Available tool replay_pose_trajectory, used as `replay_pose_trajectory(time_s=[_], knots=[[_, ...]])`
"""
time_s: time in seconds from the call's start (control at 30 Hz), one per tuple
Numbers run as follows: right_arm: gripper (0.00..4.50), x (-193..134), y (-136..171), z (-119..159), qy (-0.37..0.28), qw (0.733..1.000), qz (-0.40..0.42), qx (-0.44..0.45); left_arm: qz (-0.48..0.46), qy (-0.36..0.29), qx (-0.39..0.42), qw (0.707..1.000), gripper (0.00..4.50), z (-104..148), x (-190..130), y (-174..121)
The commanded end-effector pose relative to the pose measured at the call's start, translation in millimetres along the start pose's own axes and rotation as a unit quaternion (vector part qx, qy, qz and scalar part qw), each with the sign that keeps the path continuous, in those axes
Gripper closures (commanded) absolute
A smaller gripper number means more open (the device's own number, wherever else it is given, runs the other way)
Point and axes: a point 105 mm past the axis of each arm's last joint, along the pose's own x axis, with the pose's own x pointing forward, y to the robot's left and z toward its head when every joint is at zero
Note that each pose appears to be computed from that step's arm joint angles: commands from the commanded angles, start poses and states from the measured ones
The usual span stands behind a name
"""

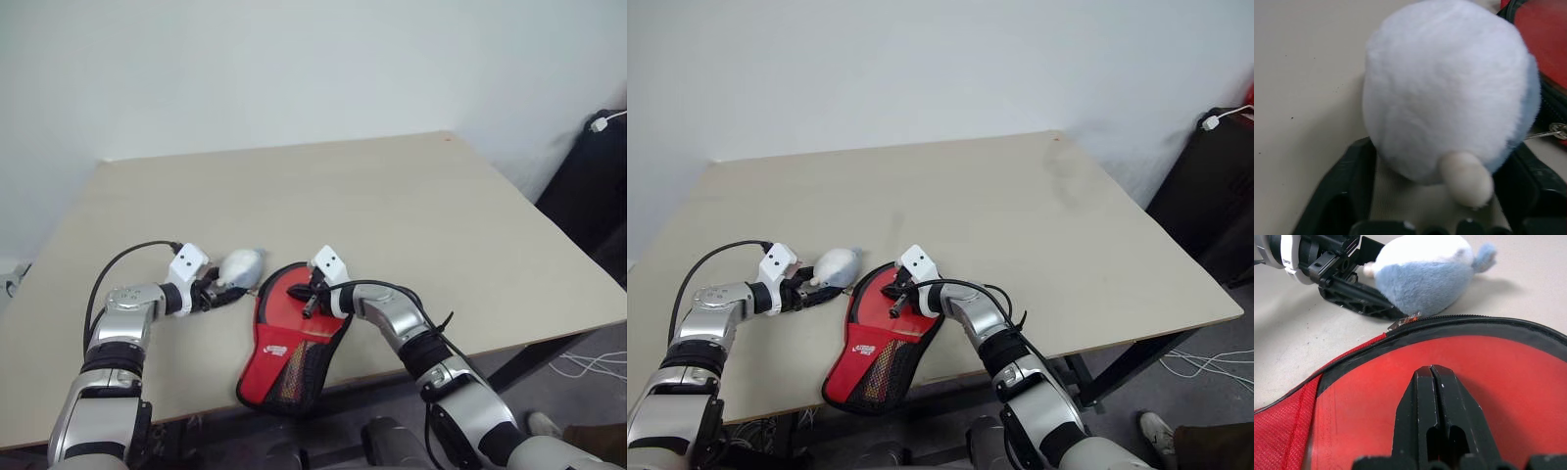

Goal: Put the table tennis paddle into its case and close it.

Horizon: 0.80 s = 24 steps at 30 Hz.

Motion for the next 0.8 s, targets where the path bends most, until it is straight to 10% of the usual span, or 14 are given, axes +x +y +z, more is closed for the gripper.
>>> replay_pose_trajectory(time_s=[0.03,0.33,0.8], knots=[[4.50,1.7,1.6,-3.3,0.007,1.000,0.005,0.007,0.016,-0.023,0.019,0.999,2.37,16.2,-0.3,8.9],[4.50,2.0,2.1,-3.6,0.007,1.000,0.006,0.011,0.027,-0.045,0.011,0.999,4.29,22.2,1.8,12.2],[4.50,3.7,4.3,-3.7,0.008,1.000,0.010,0.013,0.024,-0.109,0.006,0.994,4.30,63.4,34.3,1.9]])
